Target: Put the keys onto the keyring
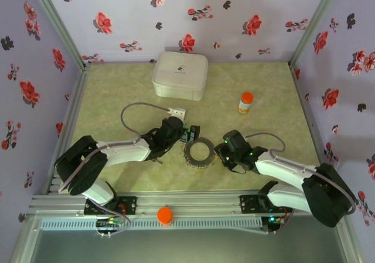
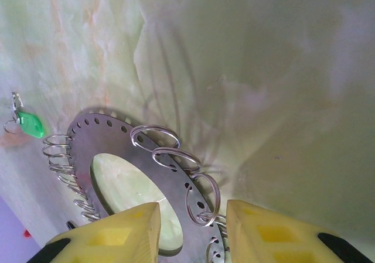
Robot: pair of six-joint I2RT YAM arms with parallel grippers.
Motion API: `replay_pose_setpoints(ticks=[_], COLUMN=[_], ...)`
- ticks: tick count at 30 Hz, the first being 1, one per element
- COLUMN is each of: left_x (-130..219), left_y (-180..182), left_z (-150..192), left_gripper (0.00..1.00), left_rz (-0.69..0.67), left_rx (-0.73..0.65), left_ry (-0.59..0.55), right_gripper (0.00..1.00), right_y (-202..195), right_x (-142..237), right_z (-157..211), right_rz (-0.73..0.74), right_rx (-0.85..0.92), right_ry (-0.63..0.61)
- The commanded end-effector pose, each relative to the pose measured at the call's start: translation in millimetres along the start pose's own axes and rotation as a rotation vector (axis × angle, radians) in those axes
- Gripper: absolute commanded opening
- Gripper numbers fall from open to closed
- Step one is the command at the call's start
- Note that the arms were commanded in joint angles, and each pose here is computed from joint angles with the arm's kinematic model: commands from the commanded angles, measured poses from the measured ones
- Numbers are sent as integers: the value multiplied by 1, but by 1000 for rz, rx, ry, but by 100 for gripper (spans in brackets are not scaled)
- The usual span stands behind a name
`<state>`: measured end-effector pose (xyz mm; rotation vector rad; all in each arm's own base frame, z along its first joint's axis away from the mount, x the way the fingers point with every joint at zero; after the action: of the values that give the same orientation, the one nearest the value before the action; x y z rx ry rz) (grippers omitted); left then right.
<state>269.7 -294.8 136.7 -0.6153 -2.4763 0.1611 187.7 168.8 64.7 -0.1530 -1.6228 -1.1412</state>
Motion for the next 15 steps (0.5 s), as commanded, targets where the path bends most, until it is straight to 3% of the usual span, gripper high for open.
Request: replay_pose_setpoints(ticks=[1, 15], left_x=[0, 2], left_y=[-3, -5], left_z=[2, 0], left_gripper=[100, 100], left_rz=[13, 18], left_rx=[2, 0], left_ry=[-10, -25], right_gripper=[36, 33], right_y=[-2, -8], right_x=[-2, -8], right_z=[-1, -3], right_rz=[-4, 7], right_rx=[-23, -36], right_ry=[-4, -16])
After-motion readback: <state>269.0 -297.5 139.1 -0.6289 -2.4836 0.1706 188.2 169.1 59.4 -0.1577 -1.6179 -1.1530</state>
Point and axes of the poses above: each hand's point on the last joint's axis, 136 mm out from that joint toward the fingers, its own x axis back along the fingers, its own y axis along the line the jaws close on, z = x × y, the point moved 4 cm from there along x, back along the fingers, and after that the axes turned 2 degrees about x, right-handed, at the moved point
